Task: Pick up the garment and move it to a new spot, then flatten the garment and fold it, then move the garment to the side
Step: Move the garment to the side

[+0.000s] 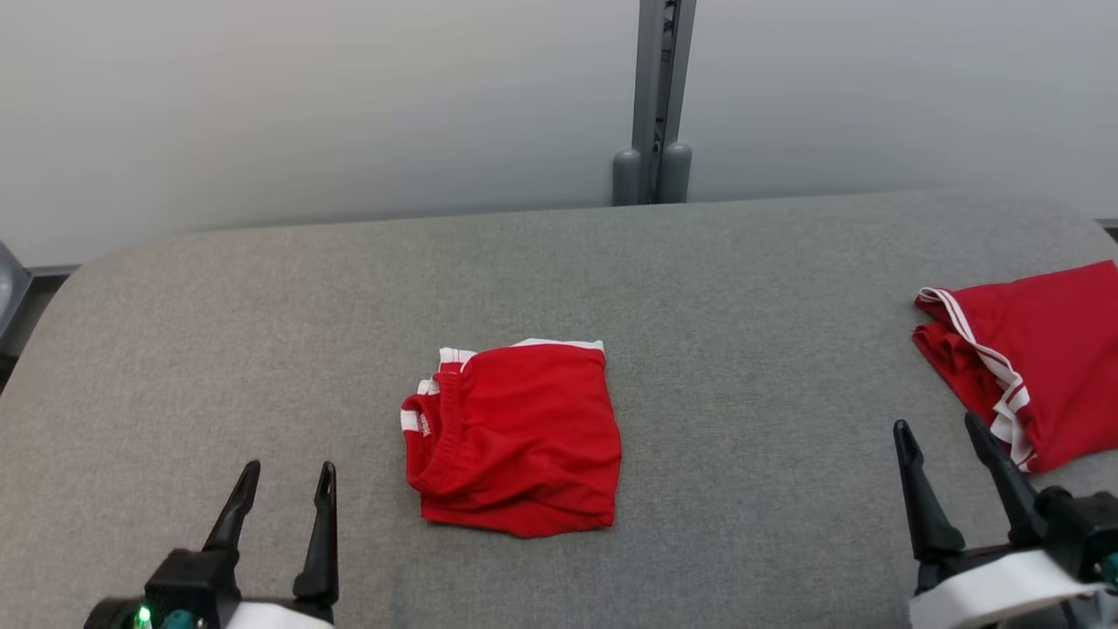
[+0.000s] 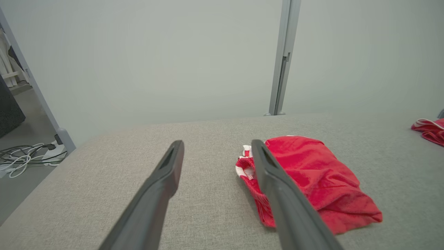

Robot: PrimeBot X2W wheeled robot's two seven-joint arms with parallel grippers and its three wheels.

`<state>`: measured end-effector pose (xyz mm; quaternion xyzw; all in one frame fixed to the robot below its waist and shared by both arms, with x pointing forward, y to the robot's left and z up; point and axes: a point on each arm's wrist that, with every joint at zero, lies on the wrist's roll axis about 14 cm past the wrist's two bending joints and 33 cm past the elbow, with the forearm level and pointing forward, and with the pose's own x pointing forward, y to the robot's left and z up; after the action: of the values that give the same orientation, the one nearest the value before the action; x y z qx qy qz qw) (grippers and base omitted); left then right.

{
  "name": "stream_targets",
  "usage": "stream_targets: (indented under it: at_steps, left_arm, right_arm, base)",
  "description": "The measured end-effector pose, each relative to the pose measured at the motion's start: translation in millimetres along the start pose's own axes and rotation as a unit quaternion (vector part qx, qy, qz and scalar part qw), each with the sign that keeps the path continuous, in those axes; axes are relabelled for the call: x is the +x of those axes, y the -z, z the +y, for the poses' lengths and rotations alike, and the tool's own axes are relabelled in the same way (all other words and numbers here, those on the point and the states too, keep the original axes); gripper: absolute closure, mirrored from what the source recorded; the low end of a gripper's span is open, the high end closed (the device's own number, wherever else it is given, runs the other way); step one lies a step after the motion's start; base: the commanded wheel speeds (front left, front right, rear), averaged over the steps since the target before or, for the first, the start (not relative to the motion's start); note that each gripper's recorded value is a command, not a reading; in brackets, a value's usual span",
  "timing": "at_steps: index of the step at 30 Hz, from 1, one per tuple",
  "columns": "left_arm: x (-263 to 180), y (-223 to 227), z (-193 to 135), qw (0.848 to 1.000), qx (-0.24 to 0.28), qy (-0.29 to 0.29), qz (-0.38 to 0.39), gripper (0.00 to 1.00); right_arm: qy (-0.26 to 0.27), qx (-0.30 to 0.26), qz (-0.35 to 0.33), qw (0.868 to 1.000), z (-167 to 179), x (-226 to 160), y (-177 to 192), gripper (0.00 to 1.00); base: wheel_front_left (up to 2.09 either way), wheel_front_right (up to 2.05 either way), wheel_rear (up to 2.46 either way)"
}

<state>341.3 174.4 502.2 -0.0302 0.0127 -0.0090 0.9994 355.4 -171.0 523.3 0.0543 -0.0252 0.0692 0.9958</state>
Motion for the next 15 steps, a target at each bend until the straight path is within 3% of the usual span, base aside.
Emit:
stream_targets:
  at_steps: [7,15]
  left_arm:
    - [24.8,-12.4,-0.8,1.000,-0.006,0.004,-0.025,0.00]
    - [37.3,-2.8,9.9,1.000,-0.013,-0.014,-0.023,0.00]
  right_arm:
    - [-0.043,0.012,0.032,0.998,21.3,44.6,22.6,0.00]
    - [-0.157,0.041,0.129,0.978,98.8,84.1,87.6,0.00]
  base:
    - [0.00,0.00,0.00]
    - [0.00,0.00,0.00]
